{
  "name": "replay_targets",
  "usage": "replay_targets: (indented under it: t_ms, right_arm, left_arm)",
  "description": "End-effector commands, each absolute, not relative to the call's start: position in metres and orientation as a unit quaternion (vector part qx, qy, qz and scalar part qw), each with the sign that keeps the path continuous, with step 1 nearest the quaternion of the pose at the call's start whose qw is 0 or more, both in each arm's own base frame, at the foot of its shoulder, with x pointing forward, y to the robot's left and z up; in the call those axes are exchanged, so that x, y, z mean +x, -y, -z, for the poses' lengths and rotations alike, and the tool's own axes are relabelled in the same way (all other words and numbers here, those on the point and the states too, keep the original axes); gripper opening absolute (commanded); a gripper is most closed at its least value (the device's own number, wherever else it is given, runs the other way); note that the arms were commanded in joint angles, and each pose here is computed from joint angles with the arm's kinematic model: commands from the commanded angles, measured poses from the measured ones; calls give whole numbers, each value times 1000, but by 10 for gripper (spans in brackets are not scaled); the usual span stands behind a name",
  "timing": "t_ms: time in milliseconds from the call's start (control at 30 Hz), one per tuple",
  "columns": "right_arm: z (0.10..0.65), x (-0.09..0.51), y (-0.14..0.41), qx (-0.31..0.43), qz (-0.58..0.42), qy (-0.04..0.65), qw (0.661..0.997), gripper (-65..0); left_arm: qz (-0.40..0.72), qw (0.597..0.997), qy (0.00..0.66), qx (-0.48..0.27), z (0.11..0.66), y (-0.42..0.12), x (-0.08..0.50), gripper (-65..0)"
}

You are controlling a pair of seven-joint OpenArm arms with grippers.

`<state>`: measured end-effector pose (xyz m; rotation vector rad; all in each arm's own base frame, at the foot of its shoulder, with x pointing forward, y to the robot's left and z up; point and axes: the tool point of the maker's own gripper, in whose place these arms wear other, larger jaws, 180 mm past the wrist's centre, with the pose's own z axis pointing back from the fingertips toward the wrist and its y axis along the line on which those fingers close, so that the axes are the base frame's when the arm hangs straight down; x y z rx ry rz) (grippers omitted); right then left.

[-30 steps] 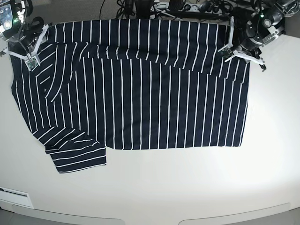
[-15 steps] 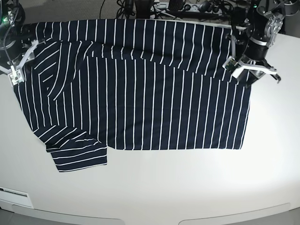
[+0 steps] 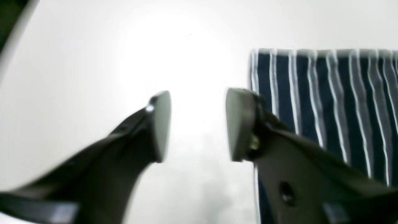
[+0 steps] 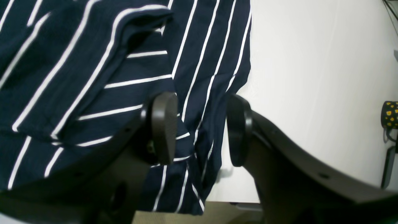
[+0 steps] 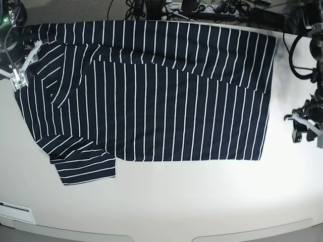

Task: Fold the T-shirt properly
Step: 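Move the left gripper to the shirt's side edge near the hem and grasp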

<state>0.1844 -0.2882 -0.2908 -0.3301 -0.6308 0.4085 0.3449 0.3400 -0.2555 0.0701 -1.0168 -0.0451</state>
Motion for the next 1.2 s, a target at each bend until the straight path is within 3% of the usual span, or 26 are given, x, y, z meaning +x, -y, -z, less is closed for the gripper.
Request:
replay_targets:
  t_ms: [0,67,200,400,1067,1133,1167]
  right_arm:
    - [281,191,288,-168,-206,323,908,-363]
    - [281,191,288,-168,-206,324,908,-363]
    - [281,191,288,-168,-206,324,908,-363]
    - [281,191,288,-167,-206,325,908,-363]
    - [280,192,287,-167,-206,327,907,-363]
    - [280,192,287,-167,-206,327,907,-363]
    - [280,192,287,-167,-206,327,907,-363]
  left_arm:
    - [28,860,509,6,242,-342,359,-261]
    - [5,864,500,-64,254,-346,370,-213]
    - [-63,863,476,-159,277,-357,385,-213]
    - [-104,853,453,-237,301,-346,403,-214]
    - [-58,881,374,-284,350,-249,431,-217]
    - [-62,882,372,-282,351,-251,430,-264]
    - [-70,884,368,-279,353,-253,430,-325]
